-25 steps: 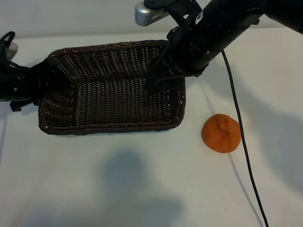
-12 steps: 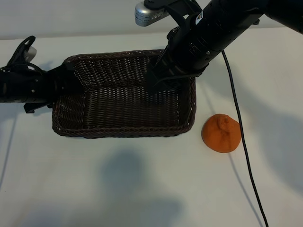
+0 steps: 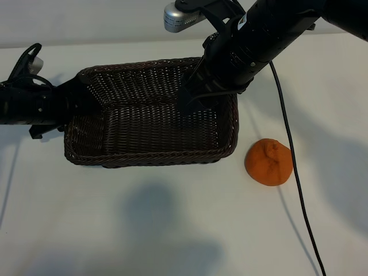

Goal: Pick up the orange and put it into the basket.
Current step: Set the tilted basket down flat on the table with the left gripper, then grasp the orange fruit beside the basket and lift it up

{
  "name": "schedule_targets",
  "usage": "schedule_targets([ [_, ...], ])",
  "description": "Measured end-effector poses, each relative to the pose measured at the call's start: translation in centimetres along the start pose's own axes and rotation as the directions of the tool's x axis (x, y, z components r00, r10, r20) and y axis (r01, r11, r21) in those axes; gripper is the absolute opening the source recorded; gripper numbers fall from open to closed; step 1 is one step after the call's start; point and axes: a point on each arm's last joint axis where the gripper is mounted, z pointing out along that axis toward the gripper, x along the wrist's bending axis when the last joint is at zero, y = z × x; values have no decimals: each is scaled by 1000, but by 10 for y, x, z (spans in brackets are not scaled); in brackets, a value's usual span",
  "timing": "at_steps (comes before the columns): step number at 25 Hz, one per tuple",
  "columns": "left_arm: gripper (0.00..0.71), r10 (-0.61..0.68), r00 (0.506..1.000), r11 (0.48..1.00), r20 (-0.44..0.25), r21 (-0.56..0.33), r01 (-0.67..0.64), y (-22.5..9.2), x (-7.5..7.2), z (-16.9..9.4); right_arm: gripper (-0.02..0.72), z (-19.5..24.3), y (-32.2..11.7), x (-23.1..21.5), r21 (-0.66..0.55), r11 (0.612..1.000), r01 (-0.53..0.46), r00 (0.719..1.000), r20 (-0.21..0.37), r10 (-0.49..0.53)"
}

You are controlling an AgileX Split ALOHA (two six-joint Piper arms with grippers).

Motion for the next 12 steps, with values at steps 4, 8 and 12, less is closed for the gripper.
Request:
schedule_targets([
  [4, 578, -12, 1000, 1000, 27, 23, 12, -2, -3, 0, 595, 0, 0, 0, 0, 1000, 0, 1000, 0, 0],
  [8, 646, -15, 999, 1000, 30, 25, 14, -2, -3, 0, 595, 0, 0, 0, 1, 1000, 0, 1000, 1, 0],
  [12, 636, -16, 999, 999, 36, 31, 15, -3, -5, -1, 595, 0, 0, 0, 1, 1000, 0, 1000, 1, 0],
])
